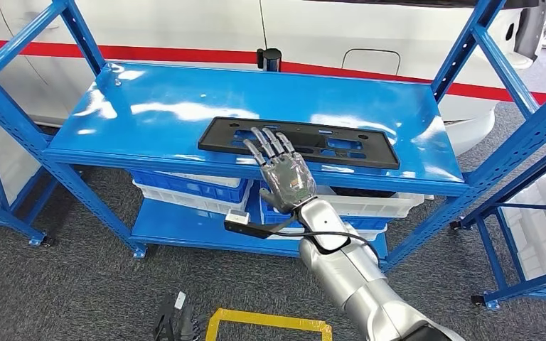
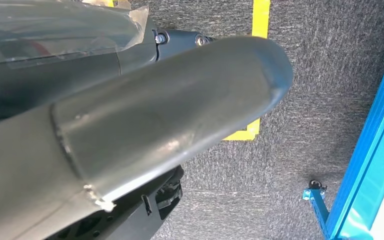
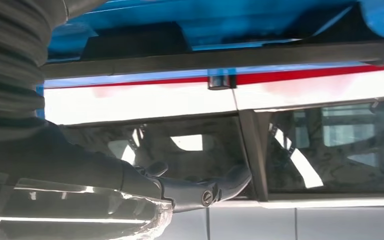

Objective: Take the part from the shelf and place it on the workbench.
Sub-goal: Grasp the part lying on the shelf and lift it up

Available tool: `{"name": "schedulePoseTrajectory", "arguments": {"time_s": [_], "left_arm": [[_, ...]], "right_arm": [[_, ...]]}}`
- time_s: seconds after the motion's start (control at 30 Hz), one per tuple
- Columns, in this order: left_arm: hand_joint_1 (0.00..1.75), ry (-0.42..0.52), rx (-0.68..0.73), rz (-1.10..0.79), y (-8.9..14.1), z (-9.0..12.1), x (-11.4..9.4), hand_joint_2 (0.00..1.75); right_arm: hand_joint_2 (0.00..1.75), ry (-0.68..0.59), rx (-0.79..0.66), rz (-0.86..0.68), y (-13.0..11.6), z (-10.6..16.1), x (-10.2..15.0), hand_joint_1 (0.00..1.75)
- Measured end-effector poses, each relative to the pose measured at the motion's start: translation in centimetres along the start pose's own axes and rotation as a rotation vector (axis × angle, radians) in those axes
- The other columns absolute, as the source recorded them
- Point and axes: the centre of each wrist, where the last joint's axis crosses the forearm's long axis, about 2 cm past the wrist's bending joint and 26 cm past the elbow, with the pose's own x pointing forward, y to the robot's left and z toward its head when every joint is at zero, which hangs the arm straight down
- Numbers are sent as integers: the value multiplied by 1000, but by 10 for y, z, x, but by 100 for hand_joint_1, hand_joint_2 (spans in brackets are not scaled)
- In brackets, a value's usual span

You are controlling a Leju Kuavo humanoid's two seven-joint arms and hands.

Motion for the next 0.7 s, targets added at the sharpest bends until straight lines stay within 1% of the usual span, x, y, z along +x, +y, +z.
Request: {"name": "schedulePoseTrajectory", "arguments": {"time_s": [0.23,0.7], "left_arm": [[0,5,-8,-4,-1,0,0,0],[0,17,-23,-13,-4,-1,1,0]], "right_arm": [[175,86,75,21,-4,-1,-27,0],[175,234,218,30,-11,-3,-58,0]]}}
